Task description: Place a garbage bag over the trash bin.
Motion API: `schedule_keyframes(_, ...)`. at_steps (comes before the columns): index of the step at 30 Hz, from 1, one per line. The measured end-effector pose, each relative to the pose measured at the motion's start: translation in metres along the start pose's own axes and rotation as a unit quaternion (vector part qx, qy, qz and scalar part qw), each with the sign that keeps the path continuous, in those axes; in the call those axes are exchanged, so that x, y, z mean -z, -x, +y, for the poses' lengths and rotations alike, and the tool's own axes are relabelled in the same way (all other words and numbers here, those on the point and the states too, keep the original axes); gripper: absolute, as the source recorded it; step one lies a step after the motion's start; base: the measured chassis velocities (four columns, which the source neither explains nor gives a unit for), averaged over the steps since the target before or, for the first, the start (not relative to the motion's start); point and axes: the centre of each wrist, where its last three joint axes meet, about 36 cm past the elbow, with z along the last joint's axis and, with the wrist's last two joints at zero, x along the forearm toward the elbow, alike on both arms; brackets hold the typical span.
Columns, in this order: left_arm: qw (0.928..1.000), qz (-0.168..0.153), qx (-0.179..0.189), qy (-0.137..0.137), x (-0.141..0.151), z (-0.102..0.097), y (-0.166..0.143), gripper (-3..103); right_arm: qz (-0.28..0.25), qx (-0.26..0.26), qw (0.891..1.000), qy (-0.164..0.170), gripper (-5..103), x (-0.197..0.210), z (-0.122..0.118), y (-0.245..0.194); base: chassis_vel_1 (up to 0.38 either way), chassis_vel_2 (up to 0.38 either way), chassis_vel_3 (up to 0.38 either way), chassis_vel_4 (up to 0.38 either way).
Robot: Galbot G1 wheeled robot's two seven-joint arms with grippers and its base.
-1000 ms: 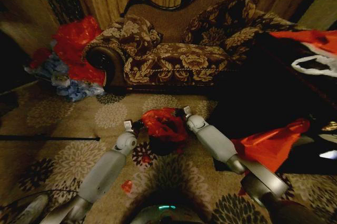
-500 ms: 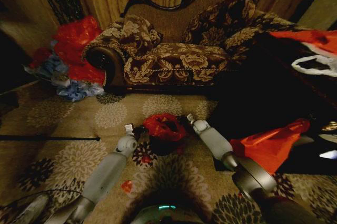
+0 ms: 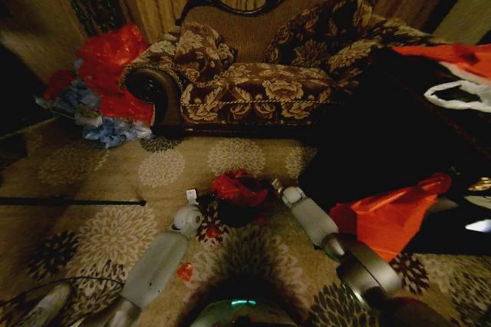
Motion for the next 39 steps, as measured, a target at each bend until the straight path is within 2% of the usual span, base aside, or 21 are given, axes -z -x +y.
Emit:
schedule_keyframes(9,0.9997,0.022,0.005,0.004,-0.024,0.002,0.009,0,0.010,-0.007,1.000,0.016,0,-0.023,0.023,-0.004,0.000,0.000,0.000,0.000)
schedule_keyframes(14,0.9996,0.023,0.011,0.011,-0.034,0.003,0.013,0,0.011,-0.011,1.000,0.016,0,-0.029,0.029,-0.007,0.000,0.000,0.000,0.000)
schedule_keyframes(18,0.9995,0.020,0.015,0.019,-0.042,0.004,0.015,0,0.013,-0.026,1.000,0.012,0,-0.035,0.033,-0.012,0.000,0.000,0.000,0.000)
schedule_keyframes(20,0.9997,0.006,0.015,0.018,-0.044,0.003,0.014,0,0.009,-0.075,0.997,0.018,-2,-0.031,0.039,-0.014,0.000,0.000,0.000,0.000)
schedule_keyframes(21,0.9998,-0.006,0.012,0.017,-0.042,0.001,0.013,0,0.006,-0.102,0.994,0.032,3,-0.027,0.042,-0.015,0.000,0.000,0.000,0.000)
schedule_keyframes(22,0.9998,-0.006,0.012,0.017,-0.042,0.001,0.013,0,0.006,-0.102,0.994,0.032,3,-0.027,0.042,-0.015,0.000,0.000,0.000,0.000)
schedule_keyframes(24,0.9993,-0.031,0.009,0.018,-0.036,-0.001,0.009,-1,0.002,-0.146,0.988,0.053,14,-0.019,0.044,-0.021,0.000,0.000,0.000,0.000)
schedule_keyframes(25,0.9987,-0.045,0.007,0.022,-0.033,-0.001,0.005,10,0.003,-0.157,0.986,0.062,20,-0.016,0.043,-0.030,0.000,0.000,0.000,0.000)
schedule_keyframes(26,0.9987,-0.045,0.007,0.022,-0.033,-0.001,0.005,10,0.003,-0.157,0.986,0.062,20,-0.016,0.043,-0.030,0.000,0.000,0.000,0.000)
schedule_keyframes(27,0.9982,-0.053,0.006,0.026,-0.032,0.000,0.001,10,0.004,-0.160,0.985,0.066,25,-0.016,0.041,-0.038,0.000,0.000,0.000,0.000)
schedule_keyframes(28,0.9976,-0.061,0.006,0.031,-0.031,0.002,-0.005,20,0.005,-0.161,0.984,0.070,30,-0.015,0.040,-0.049,0.000,0.000,0.000,0.000)
schedule_keyframes(29,0.9976,-0.061,0.006,0.031,-0.031,0.002,-0.005,20,0.005,-0.161,0.984,0.070,30,-0.015,0.040,-0.049,0.000,0.000,0.000,0.000)
schedule_keyframes(30,0.9973,-0.065,0.005,0.034,-0.030,0.002,-0.009,20,0.003,-0.161,0.984,0.072,36,-0.015,0.040,-0.056,0.000,0.000,0.000,0.000)
schedule_keyframes(33,0.9969,-0.069,0.010,0.037,-0.035,0.005,-0.024,36,-0.001,-0.163,0.984,0.076,47,-0.023,0.045,-0.078,0.000,0.000,0.000,0.000)
schedule_keyframes(34,0.9969,-0.069,0.010,0.037,-0.035,0.005,-0.024,36,-0.001,-0.163,0.984,0.076,47,-0.023,0.045,-0.078,0.000,0.000,0.000,0.000)
schedule_keyframes(37,0.9970,-0.068,0.011,0.036,-0.042,0.006,-0.036,47,-0.009,-0.166,0.983,0.083,63,-0.026,0.052,-0.093,0.000,0.000,0.000,0.000)
schedule_keyframes(38,0.9970,-0.068,0.011,0.036,-0.042,0.006,-0.036,47,-0.009,-0.166,0.983,0.083,63,-0.026,0.052,-0.093,0.000,0.000,0.000,0.000)
schedule_keyframes(39,0.9971,-0.066,0.012,0.037,-0.049,0.005,-0.044,53,-0.015,-0.172,0.981,0.090,69,-0.027,0.056,-0.102,0.000,0.000,0.000,0.000)
